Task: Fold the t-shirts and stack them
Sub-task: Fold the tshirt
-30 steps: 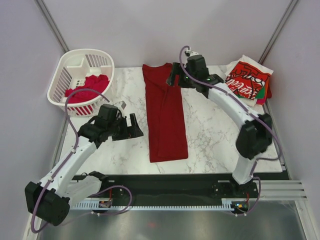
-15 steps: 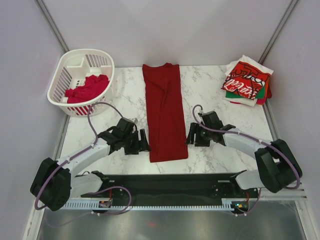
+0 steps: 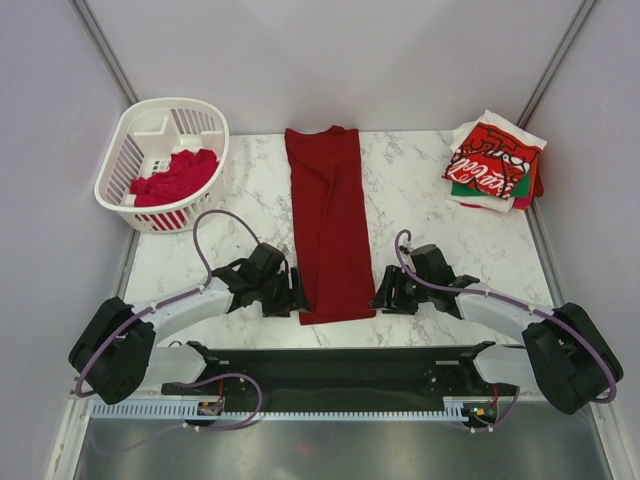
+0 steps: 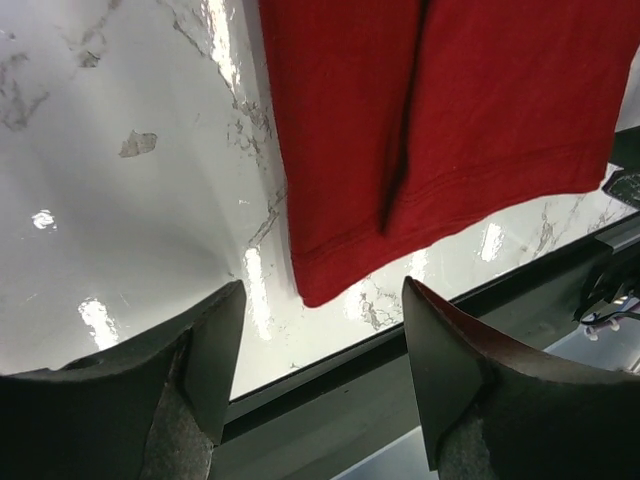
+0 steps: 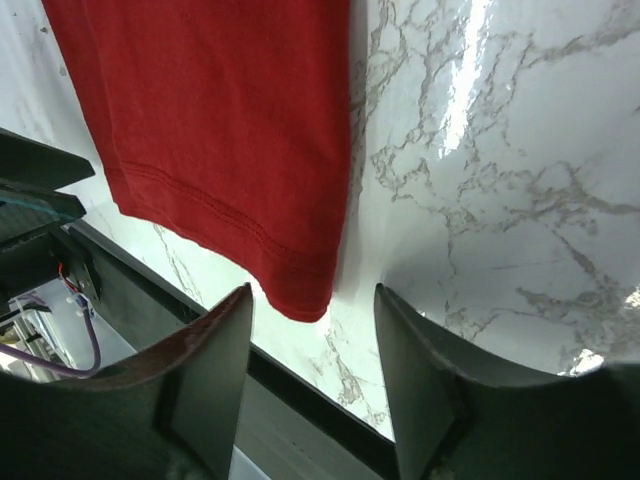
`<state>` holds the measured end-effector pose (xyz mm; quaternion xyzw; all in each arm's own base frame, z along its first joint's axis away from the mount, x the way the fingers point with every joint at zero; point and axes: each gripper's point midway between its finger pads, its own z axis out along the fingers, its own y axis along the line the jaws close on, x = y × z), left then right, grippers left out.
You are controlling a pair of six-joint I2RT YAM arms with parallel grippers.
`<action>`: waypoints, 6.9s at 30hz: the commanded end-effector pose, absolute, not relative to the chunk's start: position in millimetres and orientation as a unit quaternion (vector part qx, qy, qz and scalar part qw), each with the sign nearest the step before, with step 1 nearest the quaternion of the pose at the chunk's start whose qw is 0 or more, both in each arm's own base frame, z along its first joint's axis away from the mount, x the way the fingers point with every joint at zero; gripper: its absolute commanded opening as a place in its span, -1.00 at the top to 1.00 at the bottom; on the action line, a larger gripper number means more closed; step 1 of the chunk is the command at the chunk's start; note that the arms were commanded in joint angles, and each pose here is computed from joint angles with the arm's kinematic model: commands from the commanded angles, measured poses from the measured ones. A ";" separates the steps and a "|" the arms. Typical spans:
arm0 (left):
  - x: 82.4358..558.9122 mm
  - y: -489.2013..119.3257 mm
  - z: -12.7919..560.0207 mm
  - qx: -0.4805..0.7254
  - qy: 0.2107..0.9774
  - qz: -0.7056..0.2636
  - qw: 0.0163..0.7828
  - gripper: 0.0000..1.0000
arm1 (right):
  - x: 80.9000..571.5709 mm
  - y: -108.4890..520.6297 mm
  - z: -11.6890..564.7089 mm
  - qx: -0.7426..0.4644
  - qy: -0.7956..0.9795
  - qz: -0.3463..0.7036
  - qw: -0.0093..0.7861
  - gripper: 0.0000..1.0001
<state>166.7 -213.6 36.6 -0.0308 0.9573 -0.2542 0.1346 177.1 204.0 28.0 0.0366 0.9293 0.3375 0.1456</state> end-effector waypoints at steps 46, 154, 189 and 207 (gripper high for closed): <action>127.3 -240.9 54.6 -0.029 0.946 -0.295 0.133 0.95 | 154.3 199.0 40.1 0.043 0.921 0.354 0.154 1.00; 306.7 -199.6 99.1 0.018 0.970 -0.176 0.168 -0.65 | 327.6 220.8 84.5 0.002 0.931 0.311 0.189 -0.38; 264.0 -191.7 73.9 -0.007 0.952 -0.230 0.204 -0.77 | 290.3 227.2 7.6 0.028 0.933 0.323 0.157 1.00; 286.2 -196.3 14.4 -0.038 0.950 -0.222 0.215 -0.27 | 281.1 227.2 8.2 0.016 0.933 0.329 0.143 1.00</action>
